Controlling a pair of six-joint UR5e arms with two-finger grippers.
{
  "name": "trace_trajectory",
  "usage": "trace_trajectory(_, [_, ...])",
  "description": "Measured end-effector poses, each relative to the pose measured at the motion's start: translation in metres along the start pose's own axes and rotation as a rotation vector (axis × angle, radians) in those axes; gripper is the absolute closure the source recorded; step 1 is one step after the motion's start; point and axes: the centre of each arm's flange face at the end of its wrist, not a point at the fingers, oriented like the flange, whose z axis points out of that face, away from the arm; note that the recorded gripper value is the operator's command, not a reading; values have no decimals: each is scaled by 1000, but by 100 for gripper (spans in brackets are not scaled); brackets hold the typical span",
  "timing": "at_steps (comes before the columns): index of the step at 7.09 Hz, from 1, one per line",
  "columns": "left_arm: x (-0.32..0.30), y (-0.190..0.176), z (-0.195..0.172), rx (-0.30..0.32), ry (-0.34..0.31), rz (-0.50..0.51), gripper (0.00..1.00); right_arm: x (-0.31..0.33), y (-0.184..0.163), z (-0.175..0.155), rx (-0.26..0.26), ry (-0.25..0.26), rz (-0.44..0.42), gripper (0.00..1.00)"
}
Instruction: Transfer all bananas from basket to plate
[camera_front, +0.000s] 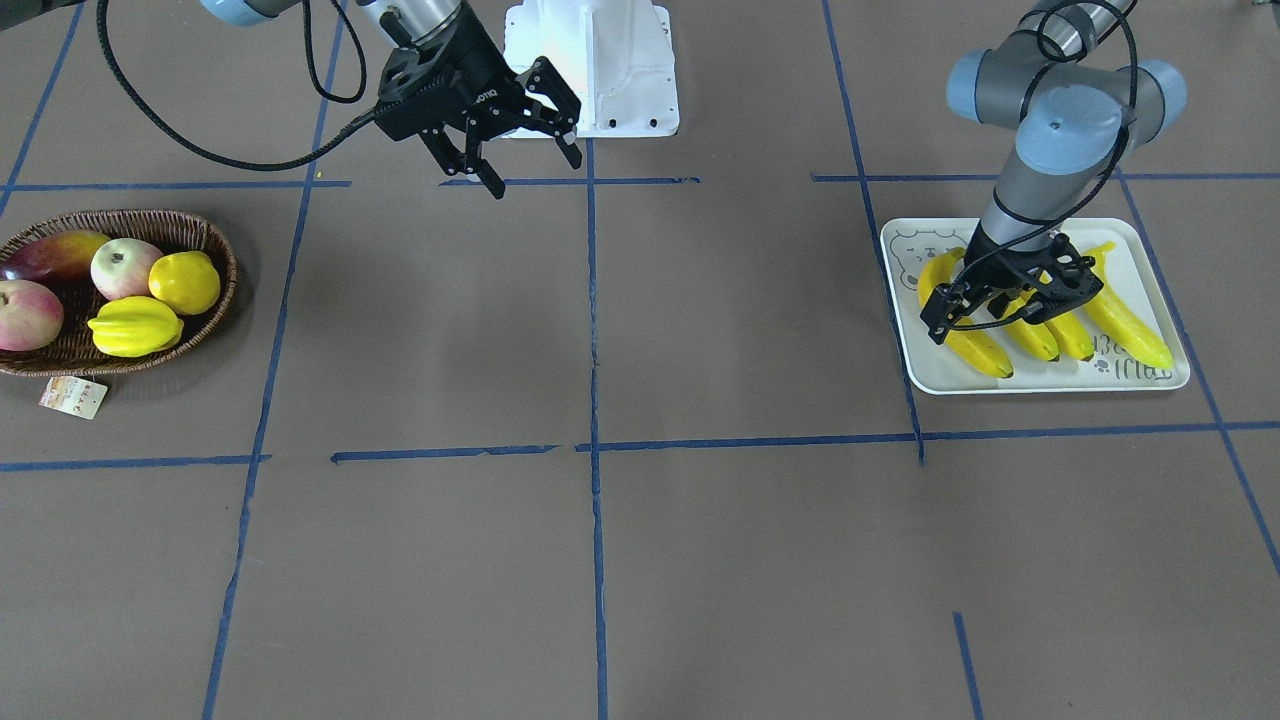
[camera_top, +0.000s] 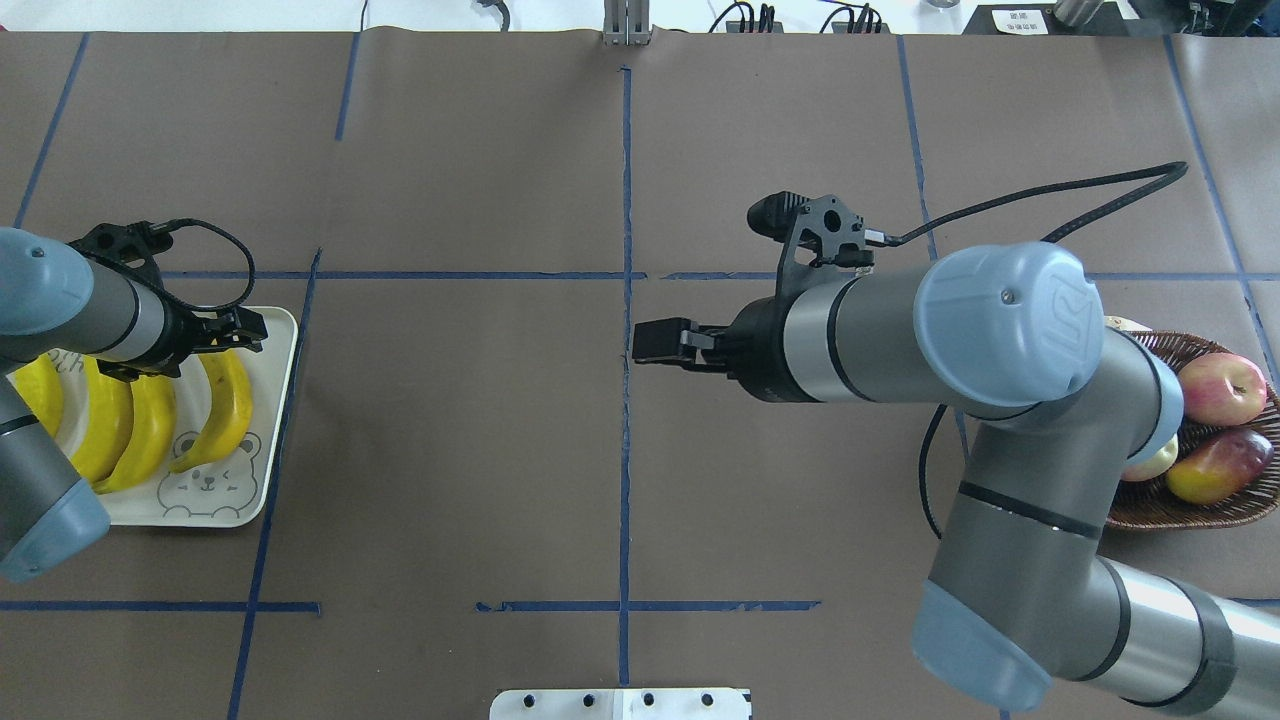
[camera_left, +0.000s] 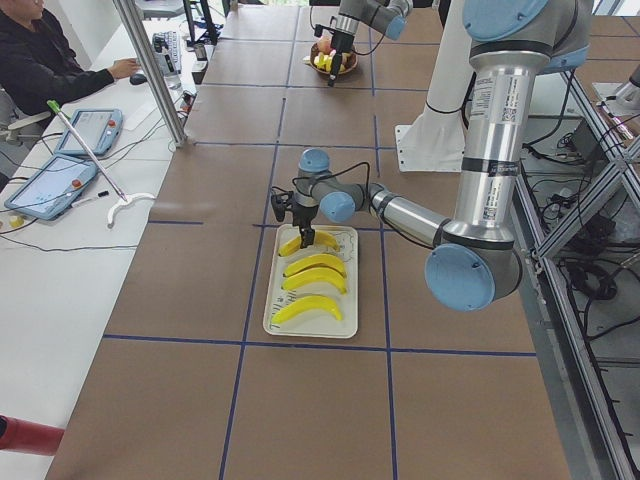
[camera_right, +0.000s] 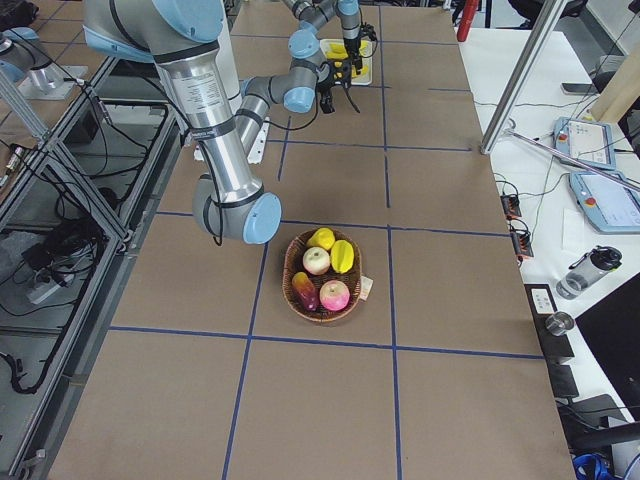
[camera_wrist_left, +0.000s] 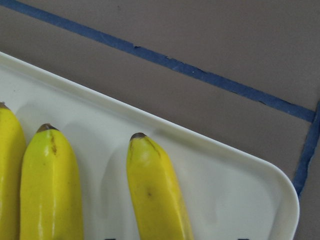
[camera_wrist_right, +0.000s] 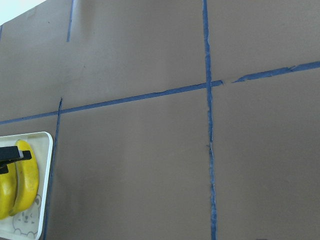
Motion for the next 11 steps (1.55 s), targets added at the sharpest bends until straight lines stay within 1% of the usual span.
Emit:
trace_trajectory(1, [0,-12,-23,-2,24,34,1,22,-26,-10,-8,61,-5,0])
trace_trajectory(2, [-12,-37,-50,-22,34,74,1,48,-59,-25,-34,137,-48,0])
trace_trajectory(3, [-31,-65,-77,-40,34,132,1,78,-89,-42,-67,207,-111,0])
trace_trajectory(4, [-57,-94,-99,-48,18,206,1,119,-121,-64,-100,271,-189,0])
trace_trajectory(5, [-85,-119,-115,-53,-13,281,1,171,-153,-93,-135,332,-266,0])
trace_trajectory(6, [-113,-139,-128,-60,-44,343,1,228,-185,-131,-179,387,-350,0])
trace_trajectory(7, [-145,-154,-138,-71,-59,380,1,287,-216,-173,-231,427,-426,0])
trace_trajectory(8, [-184,-169,-144,-91,-53,400,1,346,-241,-215,-278,436,-467,0])
trace_trajectory(9, [-226,-183,-148,-110,-30,410,1,407,-251,-251,-310,409,-463,0])
trace_trajectory(10, [-271,-194,-148,-127,-10,415,1,467,-240,-278,-322,360,-415,0])
trace_trajectory(11, [-314,-196,-143,-146,7,411,1,509,-221,-295,-318,316,-364,0])
